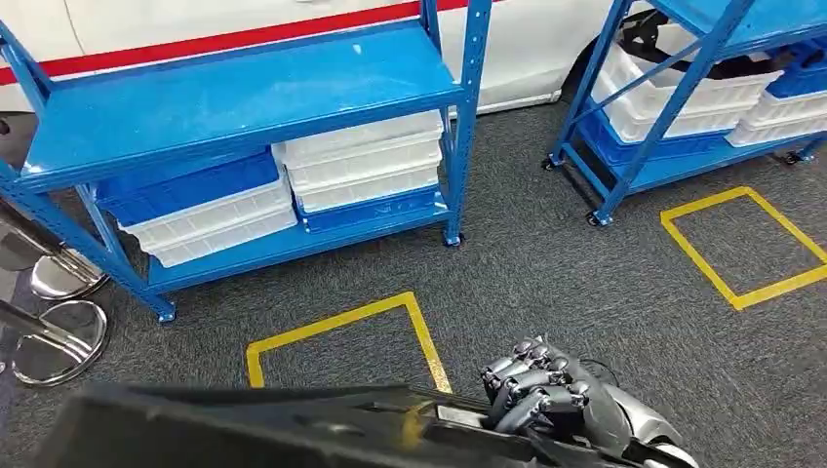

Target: Take the parts from the cabinet and place them on the table.

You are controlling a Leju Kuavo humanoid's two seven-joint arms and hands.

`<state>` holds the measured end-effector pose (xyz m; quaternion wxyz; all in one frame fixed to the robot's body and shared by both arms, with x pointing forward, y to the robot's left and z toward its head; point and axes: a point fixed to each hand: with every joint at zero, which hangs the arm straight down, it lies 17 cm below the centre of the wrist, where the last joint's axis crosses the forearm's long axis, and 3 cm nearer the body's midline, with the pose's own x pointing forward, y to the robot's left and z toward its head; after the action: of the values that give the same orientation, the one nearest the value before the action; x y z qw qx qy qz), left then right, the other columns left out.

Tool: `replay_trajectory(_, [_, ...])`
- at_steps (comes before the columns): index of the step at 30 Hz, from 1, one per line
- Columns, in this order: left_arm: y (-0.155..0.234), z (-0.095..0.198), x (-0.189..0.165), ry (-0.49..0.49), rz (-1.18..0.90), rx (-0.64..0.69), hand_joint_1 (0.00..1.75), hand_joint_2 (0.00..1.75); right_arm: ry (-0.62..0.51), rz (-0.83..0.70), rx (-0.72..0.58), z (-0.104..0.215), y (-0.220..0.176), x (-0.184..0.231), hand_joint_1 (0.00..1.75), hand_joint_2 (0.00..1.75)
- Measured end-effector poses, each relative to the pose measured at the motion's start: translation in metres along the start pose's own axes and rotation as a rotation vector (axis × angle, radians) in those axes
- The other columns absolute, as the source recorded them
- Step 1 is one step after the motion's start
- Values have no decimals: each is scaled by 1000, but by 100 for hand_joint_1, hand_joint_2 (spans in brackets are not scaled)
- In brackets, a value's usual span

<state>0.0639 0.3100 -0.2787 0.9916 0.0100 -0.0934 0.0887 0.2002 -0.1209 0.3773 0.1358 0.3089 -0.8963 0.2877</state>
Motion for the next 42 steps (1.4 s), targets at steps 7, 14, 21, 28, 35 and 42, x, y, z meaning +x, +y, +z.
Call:
replay_trajectory(7, [-5, 0, -2, 2, 1, -9, 0, 0, 2, 1, 23, -1, 5, -1, 175, 175])
replay_trajectory(14, [-6, 0, 2, -4, -10, -8, 0, 0, 18, 0, 33, 4, 4, -1, 175, 175])
replay_trajectory(21, [-4, 0, 4, -12, -9, -2, 0, 0, 43, 1, 61, 13, 3, 2, 175, 175])
replay_trajectory(28, [-2, -1, 11, -41, -3, 9, 0, 0, 67, 4, 76, 21, 3, 3, 175, 175])
replay_trajectory(35, [-2, -1, 19, -68, 5, 10, 0, 0, 91, -4, 69, 27, 7, 1, 175, 175])
replay_trajectory(42, [-2, -1, 19, -71, 9, 11, 0, 0, 103, -9, 68, 30, 10, -1, 175, 175])
